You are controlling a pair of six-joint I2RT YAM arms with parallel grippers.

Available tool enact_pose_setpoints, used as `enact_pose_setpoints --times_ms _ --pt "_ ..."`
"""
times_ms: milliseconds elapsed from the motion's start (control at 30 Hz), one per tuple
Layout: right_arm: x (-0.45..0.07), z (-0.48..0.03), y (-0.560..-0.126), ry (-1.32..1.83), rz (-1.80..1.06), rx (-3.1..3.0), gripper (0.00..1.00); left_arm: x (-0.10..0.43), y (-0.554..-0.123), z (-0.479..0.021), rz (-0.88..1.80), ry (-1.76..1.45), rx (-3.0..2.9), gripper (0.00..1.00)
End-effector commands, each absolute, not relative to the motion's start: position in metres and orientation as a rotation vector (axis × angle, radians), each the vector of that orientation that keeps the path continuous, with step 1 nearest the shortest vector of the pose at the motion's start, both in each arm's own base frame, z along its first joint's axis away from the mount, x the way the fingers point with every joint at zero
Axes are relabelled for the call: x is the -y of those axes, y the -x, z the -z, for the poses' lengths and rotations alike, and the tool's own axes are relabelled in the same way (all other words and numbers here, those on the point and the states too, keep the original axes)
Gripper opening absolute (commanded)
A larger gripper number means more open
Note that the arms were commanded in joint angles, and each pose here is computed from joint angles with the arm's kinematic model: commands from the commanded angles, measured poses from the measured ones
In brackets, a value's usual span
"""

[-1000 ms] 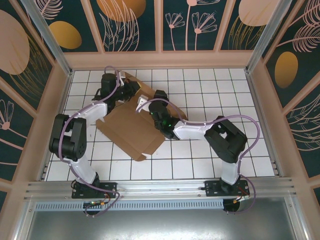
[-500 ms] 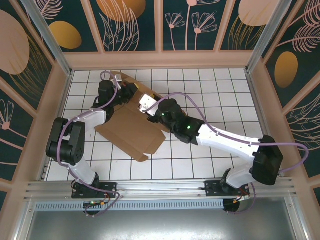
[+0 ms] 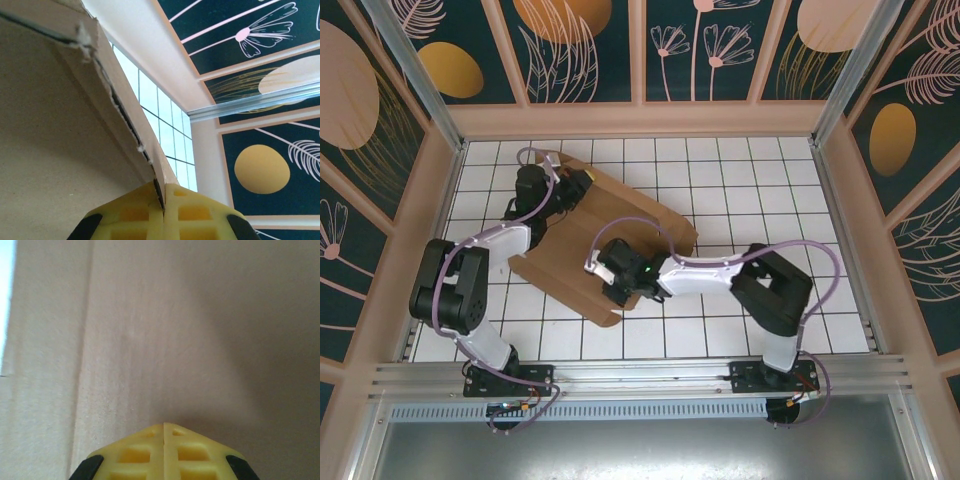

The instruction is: Fold the paper box

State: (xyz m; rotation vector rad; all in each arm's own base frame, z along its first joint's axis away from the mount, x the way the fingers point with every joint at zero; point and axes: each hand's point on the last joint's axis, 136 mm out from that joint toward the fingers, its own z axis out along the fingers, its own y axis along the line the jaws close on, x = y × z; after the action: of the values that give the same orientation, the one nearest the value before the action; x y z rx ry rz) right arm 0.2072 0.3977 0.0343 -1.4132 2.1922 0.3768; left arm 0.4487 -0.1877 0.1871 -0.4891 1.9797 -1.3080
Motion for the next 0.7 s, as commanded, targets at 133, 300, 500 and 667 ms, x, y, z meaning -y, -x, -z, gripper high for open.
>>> enact_pose_setpoints --times_ms 133,300,500,667 --pt "-0.396 -0.007 -0.203 1.334 -0.397 -2.331 0.0 0.167 -0.439 -0.187 1.149 0.507 -1.982 0.0" --pt "-0.367 0.025 -0.195 1.372 -0.292 -2.441 0.0 0.156 -0.435 -0.183 1.106 0.579 -1.978 0.0" --pt "-0.338 0.025 -0.195 1.303 -0.273 -2.522 0.0 0.14 -0.427 -0.178 0.983 0.618 -1.999 0.0" --pt "-0.317 0.018 -0.198 1.234 -0.296 -2.563 0.0 0.132 -0.422 -0.173 0.95 0.677 -1.995 0.0"
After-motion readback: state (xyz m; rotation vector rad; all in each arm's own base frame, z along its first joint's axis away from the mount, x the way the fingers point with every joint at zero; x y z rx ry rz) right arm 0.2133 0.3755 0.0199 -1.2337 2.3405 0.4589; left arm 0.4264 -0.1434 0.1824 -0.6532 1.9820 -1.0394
